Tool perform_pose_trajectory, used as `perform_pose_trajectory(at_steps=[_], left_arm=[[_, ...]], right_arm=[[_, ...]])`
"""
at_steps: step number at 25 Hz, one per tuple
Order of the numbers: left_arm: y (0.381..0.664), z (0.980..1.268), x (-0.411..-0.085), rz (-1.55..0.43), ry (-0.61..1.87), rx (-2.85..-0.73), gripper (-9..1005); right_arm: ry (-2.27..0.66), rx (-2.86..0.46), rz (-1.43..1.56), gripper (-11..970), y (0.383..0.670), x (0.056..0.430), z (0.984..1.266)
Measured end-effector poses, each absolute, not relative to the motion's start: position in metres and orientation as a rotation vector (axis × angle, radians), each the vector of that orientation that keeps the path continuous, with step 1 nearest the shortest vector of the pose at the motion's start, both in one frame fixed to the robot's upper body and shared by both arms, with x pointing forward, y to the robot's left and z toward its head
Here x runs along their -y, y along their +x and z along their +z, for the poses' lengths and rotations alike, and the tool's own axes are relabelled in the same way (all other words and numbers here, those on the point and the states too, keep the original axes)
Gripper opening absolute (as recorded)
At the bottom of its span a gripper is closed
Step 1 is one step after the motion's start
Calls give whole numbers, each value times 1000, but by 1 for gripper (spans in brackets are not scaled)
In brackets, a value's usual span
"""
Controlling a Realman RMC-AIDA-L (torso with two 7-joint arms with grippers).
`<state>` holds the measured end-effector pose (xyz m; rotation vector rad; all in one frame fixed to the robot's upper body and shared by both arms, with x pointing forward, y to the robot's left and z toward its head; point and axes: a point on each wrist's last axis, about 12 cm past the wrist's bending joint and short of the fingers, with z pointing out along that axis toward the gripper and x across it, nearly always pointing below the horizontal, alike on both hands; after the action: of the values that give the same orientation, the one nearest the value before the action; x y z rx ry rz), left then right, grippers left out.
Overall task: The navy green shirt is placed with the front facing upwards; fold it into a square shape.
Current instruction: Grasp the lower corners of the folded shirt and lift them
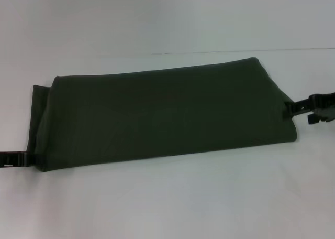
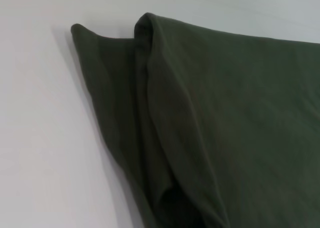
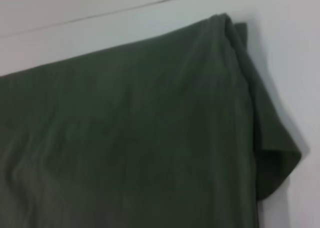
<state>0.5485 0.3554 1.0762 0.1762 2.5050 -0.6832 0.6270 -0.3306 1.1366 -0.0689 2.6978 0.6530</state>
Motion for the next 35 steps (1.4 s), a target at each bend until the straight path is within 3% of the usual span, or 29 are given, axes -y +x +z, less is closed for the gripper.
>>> perform_pose_trajectory(at_steps=[9, 35], left_arm=[[549, 1077, -356, -678, 181, -2503, 50], [549, 1076, -355, -683, 178, -2503, 49]], right_arm=[[-26, -2716, 663, 882, 622, 326, 1115], [-38, -2700, 652, 871, 624, 308, 1105]])
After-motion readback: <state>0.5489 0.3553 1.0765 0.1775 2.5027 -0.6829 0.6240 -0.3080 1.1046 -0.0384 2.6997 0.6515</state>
